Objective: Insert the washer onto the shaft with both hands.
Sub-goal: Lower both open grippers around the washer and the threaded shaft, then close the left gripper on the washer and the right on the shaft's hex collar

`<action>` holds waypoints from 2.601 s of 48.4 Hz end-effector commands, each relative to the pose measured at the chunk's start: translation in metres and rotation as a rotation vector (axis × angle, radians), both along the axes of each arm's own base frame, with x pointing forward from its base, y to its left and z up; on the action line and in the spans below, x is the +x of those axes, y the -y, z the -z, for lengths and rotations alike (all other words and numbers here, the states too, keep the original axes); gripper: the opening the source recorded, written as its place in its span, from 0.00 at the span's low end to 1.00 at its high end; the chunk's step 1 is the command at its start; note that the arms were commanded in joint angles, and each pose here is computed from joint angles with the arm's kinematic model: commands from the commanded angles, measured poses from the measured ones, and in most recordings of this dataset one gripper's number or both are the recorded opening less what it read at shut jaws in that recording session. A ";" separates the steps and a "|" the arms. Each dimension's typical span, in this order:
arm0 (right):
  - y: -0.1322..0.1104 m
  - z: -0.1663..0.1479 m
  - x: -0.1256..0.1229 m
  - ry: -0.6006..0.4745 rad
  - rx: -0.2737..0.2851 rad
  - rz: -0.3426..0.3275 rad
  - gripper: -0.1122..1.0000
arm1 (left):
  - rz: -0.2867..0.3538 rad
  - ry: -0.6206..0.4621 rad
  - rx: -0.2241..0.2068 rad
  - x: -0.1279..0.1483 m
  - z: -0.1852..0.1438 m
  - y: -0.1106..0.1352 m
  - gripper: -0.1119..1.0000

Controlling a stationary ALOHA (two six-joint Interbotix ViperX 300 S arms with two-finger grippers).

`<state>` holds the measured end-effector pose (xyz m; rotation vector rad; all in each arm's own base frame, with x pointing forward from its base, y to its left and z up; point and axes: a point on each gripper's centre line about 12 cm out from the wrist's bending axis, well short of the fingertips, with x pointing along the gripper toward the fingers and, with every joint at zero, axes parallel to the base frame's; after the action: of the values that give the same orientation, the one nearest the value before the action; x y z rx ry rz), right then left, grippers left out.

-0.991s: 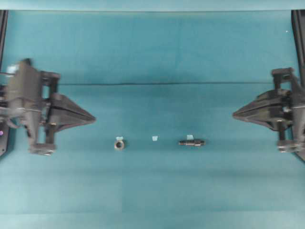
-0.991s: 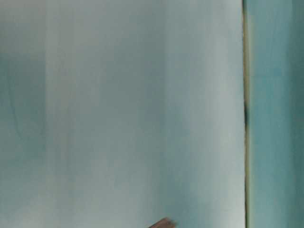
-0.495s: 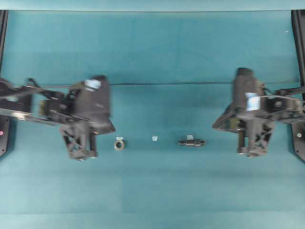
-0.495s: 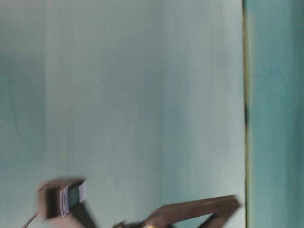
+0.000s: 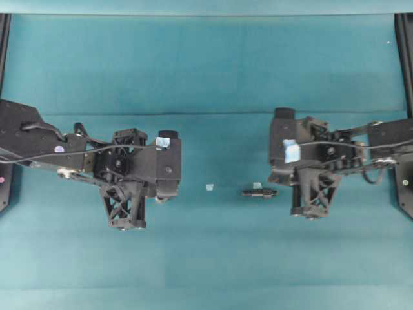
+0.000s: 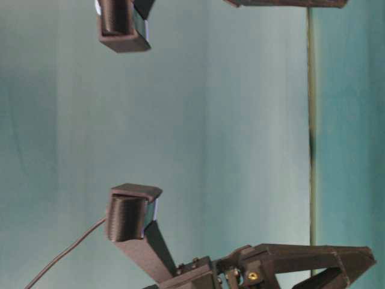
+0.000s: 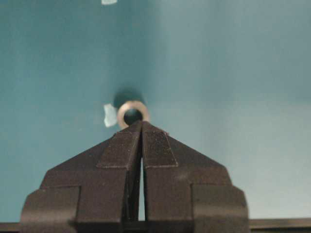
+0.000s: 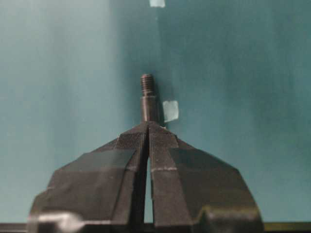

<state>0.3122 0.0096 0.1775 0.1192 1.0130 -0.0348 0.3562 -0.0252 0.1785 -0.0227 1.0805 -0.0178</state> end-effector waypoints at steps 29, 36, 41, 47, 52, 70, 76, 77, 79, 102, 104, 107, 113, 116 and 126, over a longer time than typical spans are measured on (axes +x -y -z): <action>-0.001 0.015 0.007 -0.052 -0.004 -0.004 0.36 | -0.005 0.003 -0.001 0.002 0.014 0.000 0.85; -0.004 0.019 0.006 -0.062 -0.020 -0.029 0.76 | 0.002 0.009 0.002 0.003 0.015 0.000 0.94; -0.005 0.020 0.007 -0.064 -0.027 -0.036 0.95 | 0.002 0.011 0.002 0.003 0.017 0.000 0.95; -0.005 0.022 0.008 -0.063 -0.031 -0.040 0.96 | 0.002 0.005 0.001 0.003 0.021 0.000 0.94; -0.005 0.028 0.009 -0.080 -0.031 -0.039 0.96 | 0.001 -0.004 0.002 0.001 0.030 0.000 0.94; -0.007 0.045 0.013 -0.109 -0.032 -0.044 0.96 | -0.013 0.000 -0.003 0.003 0.051 -0.004 0.94; -0.007 0.048 0.014 -0.103 -0.032 -0.045 0.96 | -0.017 -0.008 -0.004 0.004 0.058 -0.004 0.94; -0.007 0.049 0.015 -0.103 -0.031 -0.042 0.96 | -0.017 -0.008 -0.004 0.004 0.058 -0.004 0.94; -0.007 0.050 0.015 -0.108 -0.031 -0.042 0.96 | -0.017 -0.009 -0.004 0.005 0.060 -0.004 0.94; -0.007 0.069 0.018 -0.143 -0.033 -0.044 0.96 | -0.017 -0.016 -0.003 0.006 0.070 -0.004 0.94; -0.007 0.070 0.019 -0.143 -0.032 -0.043 0.96 | -0.017 -0.017 -0.003 0.005 0.072 -0.004 0.94; -0.007 0.072 0.019 -0.146 -0.032 -0.043 0.96 | -0.018 -0.019 -0.003 0.004 0.074 -0.004 0.94; -0.007 0.076 0.018 -0.160 -0.033 -0.043 0.96 | -0.020 -0.017 -0.004 0.004 0.075 -0.004 0.94; -0.007 0.076 0.018 -0.163 -0.033 -0.043 0.96 | -0.020 -0.016 -0.005 0.004 0.074 -0.004 0.94; -0.007 0.078 0.015 -0.178 -0.033 -0.043 0.95 | -0.021 -0.011 -0.006 0.006 0.074 -0.004 0.94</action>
<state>0.3256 0.0148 0.0966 0.0672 1.1999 -0.0267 0.3579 -0.0207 0.0994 -0.0397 1.1142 -0.0007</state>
